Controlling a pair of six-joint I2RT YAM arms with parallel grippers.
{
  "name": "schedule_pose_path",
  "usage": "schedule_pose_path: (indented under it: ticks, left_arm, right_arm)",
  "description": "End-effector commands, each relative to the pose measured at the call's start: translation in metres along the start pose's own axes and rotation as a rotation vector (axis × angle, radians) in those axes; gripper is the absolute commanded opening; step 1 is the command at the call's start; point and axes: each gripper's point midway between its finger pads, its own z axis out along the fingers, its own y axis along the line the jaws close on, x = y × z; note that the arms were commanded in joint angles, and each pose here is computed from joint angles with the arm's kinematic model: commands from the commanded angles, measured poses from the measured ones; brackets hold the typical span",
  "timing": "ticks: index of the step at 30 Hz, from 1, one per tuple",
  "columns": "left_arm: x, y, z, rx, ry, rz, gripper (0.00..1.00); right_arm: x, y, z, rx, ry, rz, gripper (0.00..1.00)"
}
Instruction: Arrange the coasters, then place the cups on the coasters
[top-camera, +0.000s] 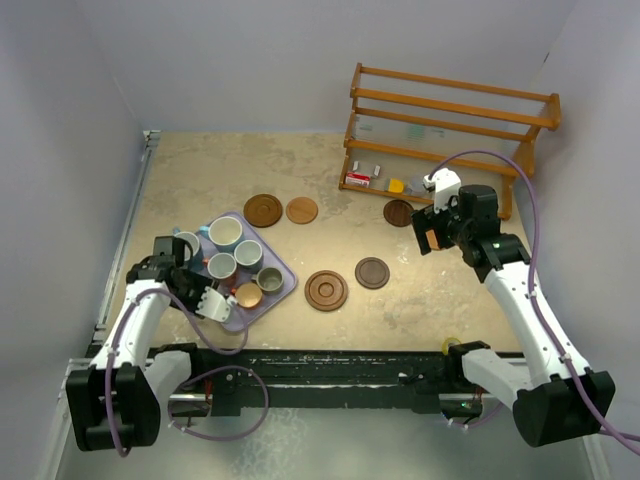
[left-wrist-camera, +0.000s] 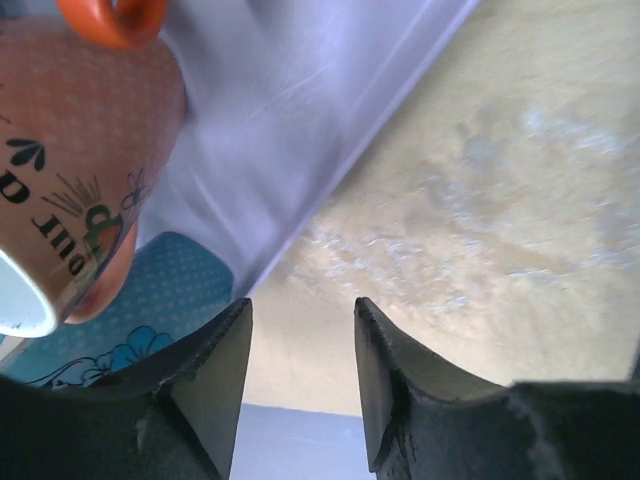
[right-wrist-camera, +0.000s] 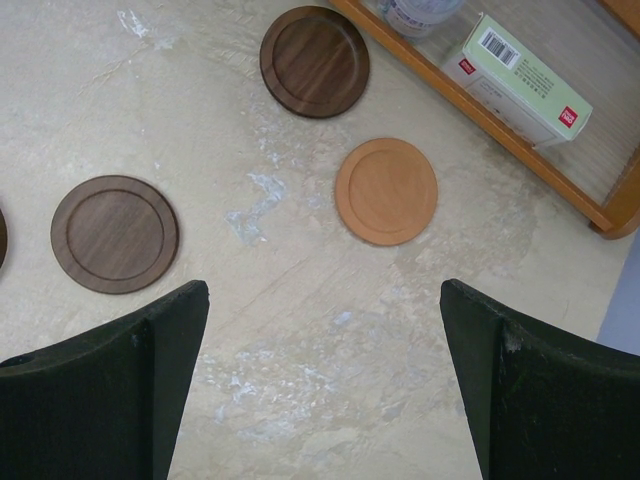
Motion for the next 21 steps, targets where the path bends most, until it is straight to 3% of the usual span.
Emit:
schedule_pose_path:
  ticks: [1, 11, 17, 21]
  left_arm:
    - [-0.037, -0.028, -0.008, 0.063, -0.161, -0.073, 0.45]
    - [-0.071, -0.029, -0.018, 0.06, -0.3, -0.099, 0.51]
    - [-0.073, -0.031, -0.013, 0.103, -0.292, -0.198, 0.68]
    - [-0.074, -0.026, -0.014, 0.085, -0.3, -0.277, 0.72]
  right_arm:
    - [-0.019, -0.003, -0.008, 0.009, -0.058, -0.002, 1.0]
    - [-0.018, -0.001, -0.005, -0.01, -0.047, -0.011, 1.0]
    - [-0.021, 0.049, 0.001, -0.196, -0.06, -0.176, 1.0]
    - [-0.028, 0.099, 0.009, -0.326, -0.081, -0.322, 1.0]
